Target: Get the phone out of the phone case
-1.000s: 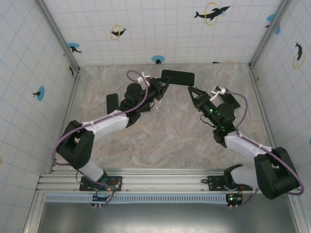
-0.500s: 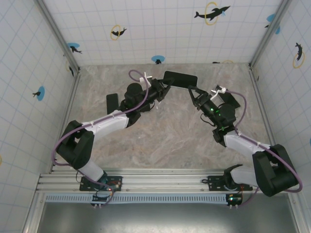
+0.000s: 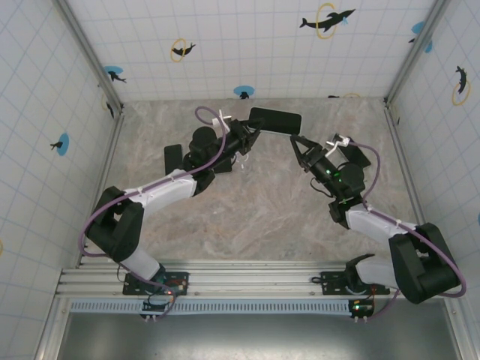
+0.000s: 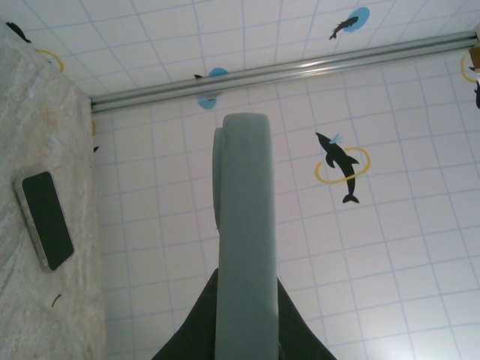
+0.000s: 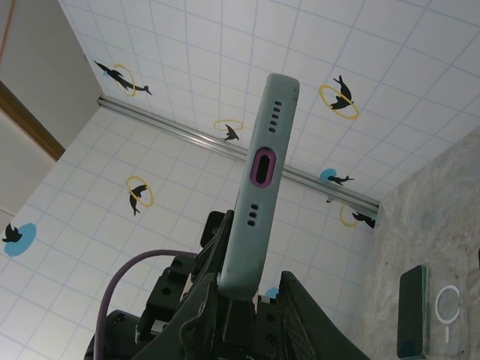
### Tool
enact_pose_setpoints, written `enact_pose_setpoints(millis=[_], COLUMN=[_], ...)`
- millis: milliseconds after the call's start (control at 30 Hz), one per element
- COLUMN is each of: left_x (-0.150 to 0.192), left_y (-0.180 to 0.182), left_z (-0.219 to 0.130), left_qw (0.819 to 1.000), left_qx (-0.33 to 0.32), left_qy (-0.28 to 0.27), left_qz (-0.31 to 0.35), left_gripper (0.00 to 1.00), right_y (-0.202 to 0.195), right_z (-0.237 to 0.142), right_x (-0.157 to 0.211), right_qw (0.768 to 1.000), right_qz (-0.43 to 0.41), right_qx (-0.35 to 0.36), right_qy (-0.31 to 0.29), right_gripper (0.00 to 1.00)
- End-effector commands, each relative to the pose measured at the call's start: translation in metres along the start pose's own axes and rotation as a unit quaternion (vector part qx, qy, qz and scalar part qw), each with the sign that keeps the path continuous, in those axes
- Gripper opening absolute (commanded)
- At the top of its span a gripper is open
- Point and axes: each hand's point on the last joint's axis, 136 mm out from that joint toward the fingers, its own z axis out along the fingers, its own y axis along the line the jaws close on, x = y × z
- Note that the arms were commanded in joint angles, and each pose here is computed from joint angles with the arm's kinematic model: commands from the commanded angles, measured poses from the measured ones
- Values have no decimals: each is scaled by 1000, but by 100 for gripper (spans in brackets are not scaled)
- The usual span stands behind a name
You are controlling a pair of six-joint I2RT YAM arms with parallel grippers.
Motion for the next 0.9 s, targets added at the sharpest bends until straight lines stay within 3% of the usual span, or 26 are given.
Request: enact_pose_setpoints(millis=[0, 133, 467, 867], left_x=[-3, -3, -3, 8], left_y=[-53, -51, -56, -108], left_z=[-4, -4, -4, -13], left_qw=[997, 997, 997, 988], left_qx=[72, 69, 80, 145], left_qy=[3, 6, 8, 50], left_qz=[22, 22, 9, -13], left_gripper=[0, 0, 0, 0], right_y=[17, 20, 18, -5], right_z=[-1, 2, 0, -14], right_x=[-5, -5, 1, 17], right_qw=[999, 999, 999, 994], right_qz=[-10, -11, -18, -65], right_qx=[-33, -40, -41, -38], right_qy=[-6, -1, 18, 76], right_gripper=[25, 25, 12, 8])
